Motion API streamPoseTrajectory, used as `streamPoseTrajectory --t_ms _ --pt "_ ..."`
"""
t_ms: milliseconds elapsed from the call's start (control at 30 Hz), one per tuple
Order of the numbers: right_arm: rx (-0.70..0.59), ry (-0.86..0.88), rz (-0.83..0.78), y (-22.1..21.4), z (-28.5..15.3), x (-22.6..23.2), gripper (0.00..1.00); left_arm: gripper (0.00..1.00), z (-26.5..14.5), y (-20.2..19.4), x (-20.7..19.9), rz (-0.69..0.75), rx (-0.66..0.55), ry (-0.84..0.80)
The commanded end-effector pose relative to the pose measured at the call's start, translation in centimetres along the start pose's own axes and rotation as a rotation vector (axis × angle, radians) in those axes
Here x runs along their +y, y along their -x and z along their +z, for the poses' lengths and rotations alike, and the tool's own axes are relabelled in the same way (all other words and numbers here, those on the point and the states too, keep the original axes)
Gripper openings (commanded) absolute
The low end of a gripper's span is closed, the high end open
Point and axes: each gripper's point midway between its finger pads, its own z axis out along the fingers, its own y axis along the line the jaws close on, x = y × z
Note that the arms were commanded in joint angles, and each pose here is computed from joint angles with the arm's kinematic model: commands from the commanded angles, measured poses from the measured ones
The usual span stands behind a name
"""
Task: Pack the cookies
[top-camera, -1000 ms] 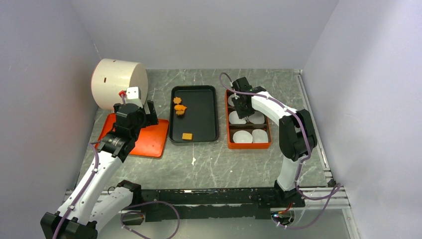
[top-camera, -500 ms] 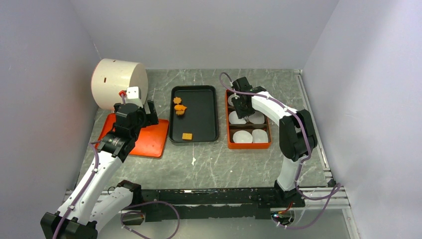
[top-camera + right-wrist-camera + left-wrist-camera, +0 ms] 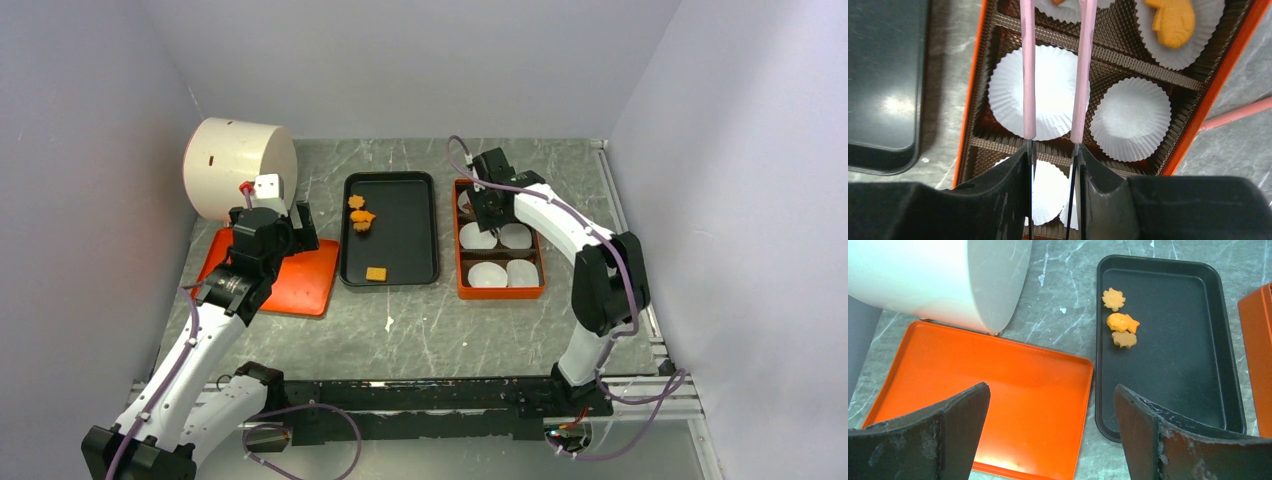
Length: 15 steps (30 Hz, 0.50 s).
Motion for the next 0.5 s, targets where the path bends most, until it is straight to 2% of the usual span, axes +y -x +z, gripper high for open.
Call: streamPoseTrajectory --t_ms 0,467 --pt "-0.135 0.05 0.004 2.8 -4.1 1.0 0.33 0.98 0.2 0.8 -0.3 -0.012 -0.027 -0.013" --pt "-0.104 0.238 -0.249 -0.1 -7.4 11.0 0.33 0.98 0.3 0.7 -0.4 -0.008 -0.023 -0.02"
